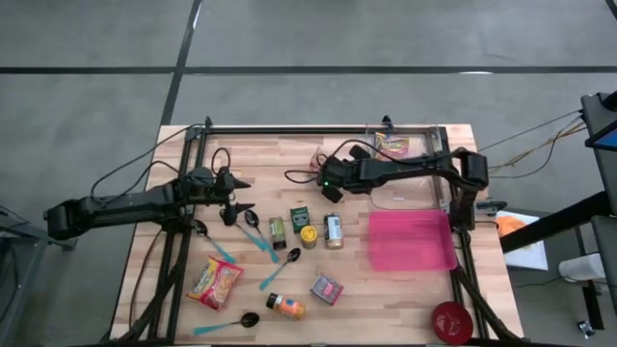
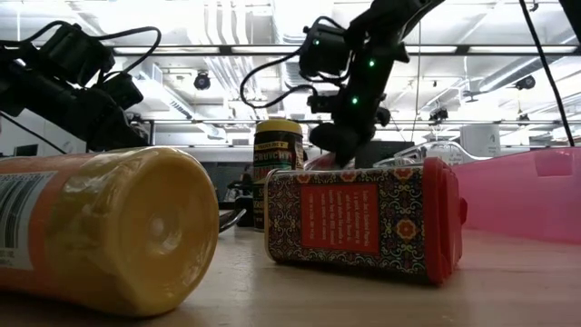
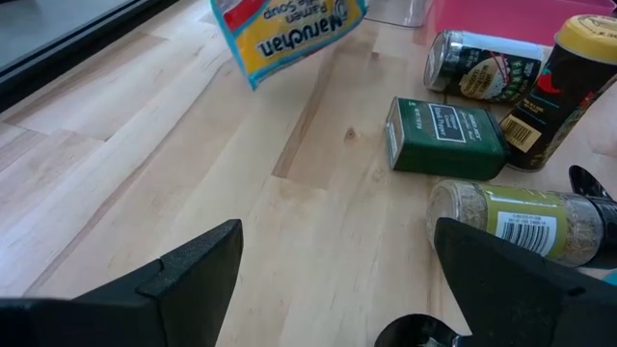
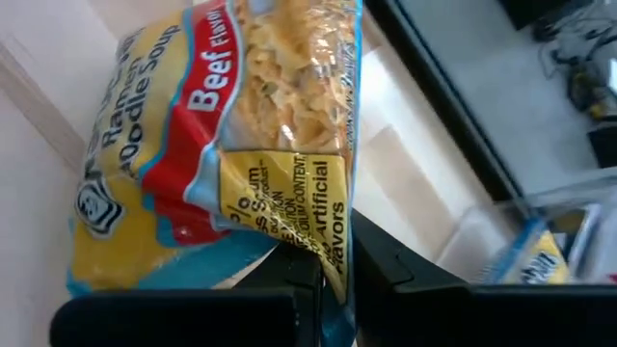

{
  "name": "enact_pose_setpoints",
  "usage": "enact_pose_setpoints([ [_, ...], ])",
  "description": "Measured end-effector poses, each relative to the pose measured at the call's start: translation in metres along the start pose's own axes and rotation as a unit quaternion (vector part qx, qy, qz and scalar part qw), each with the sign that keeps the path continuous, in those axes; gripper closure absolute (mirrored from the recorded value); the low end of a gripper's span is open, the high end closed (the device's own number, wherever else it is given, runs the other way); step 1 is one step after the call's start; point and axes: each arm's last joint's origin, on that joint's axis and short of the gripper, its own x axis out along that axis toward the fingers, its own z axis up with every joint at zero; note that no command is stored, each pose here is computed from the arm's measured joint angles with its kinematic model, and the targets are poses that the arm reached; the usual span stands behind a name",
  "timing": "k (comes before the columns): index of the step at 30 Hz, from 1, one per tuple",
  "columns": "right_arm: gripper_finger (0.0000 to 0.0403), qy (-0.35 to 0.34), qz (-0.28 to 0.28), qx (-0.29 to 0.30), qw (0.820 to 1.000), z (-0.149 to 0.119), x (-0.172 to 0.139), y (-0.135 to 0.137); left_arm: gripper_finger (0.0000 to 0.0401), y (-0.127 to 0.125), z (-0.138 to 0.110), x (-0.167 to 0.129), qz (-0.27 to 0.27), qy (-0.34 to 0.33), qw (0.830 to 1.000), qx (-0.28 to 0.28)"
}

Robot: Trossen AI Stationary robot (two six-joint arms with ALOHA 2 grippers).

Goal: Pick & Place Food Item
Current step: Put the light blue noodle pack into the top transparent bin

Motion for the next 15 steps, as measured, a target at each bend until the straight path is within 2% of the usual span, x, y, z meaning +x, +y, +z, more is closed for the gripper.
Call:
enact_pose_setpoints([
  [8,0.0381,-0.037,-0.030,0.031,0.998,0.005,-0.026,-0.015,0.0054,0.000,0.000,0.000,0.000,0.000,1.000,0.000],
  [15,0.0381,-0.064,-0.062,0.075,0.993,0.006,-0.057,-0.043,0.0054,0.000,0.000,0.000,0.000,0.000,1.000,0.000],
])
